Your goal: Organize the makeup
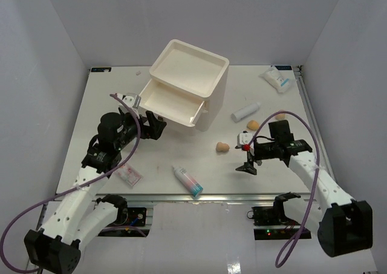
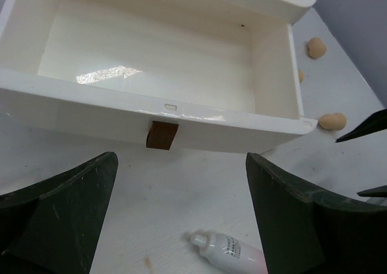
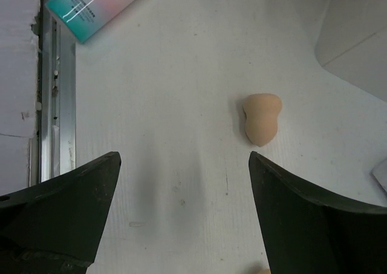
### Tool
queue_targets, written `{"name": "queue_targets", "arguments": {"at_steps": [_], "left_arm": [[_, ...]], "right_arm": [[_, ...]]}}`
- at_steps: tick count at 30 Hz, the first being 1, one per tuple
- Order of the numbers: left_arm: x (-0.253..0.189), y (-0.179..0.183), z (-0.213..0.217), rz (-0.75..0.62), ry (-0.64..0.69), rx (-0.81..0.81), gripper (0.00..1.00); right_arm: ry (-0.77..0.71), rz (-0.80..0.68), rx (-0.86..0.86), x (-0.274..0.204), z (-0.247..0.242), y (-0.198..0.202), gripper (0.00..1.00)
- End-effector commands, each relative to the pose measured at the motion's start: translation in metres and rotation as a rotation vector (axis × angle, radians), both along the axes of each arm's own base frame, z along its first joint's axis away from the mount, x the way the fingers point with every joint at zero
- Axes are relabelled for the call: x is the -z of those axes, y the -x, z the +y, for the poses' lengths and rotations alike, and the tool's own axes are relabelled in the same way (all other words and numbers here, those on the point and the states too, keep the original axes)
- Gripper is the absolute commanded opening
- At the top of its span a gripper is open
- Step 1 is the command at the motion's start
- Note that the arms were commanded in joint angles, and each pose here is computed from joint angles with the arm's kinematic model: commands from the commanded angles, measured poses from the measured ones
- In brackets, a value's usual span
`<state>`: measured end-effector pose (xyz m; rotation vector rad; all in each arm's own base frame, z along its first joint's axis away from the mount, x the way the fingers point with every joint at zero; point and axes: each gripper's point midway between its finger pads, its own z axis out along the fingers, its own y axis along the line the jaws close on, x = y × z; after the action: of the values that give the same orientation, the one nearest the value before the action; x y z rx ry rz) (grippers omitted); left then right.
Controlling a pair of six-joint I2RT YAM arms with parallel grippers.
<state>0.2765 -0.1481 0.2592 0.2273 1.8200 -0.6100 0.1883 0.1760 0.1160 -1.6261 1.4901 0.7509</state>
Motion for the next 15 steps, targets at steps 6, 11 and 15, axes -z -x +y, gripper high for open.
{"name": "queue_targets", "arguments": {"at_steps": [6,11,15], "left_arm": [[-0.020,0.044,0.023,-0.137,0.025,-0.031,0.98],[-0.022,0.049,0.026,-0.154,0.035,-0.043,0.98],[-0.022,0.050,0.028,-0.163,0.039,-0.051,0.98]], "right_arm": [[0.152,-0.064,0.115,0.023,0.033,-0.089,0.77],[0.190,-0.032,0.144,0.041,0.044,-0.106,0.71],[0.220,0.003,0.154,0.057,0.049,-0.113,0.65]]}}
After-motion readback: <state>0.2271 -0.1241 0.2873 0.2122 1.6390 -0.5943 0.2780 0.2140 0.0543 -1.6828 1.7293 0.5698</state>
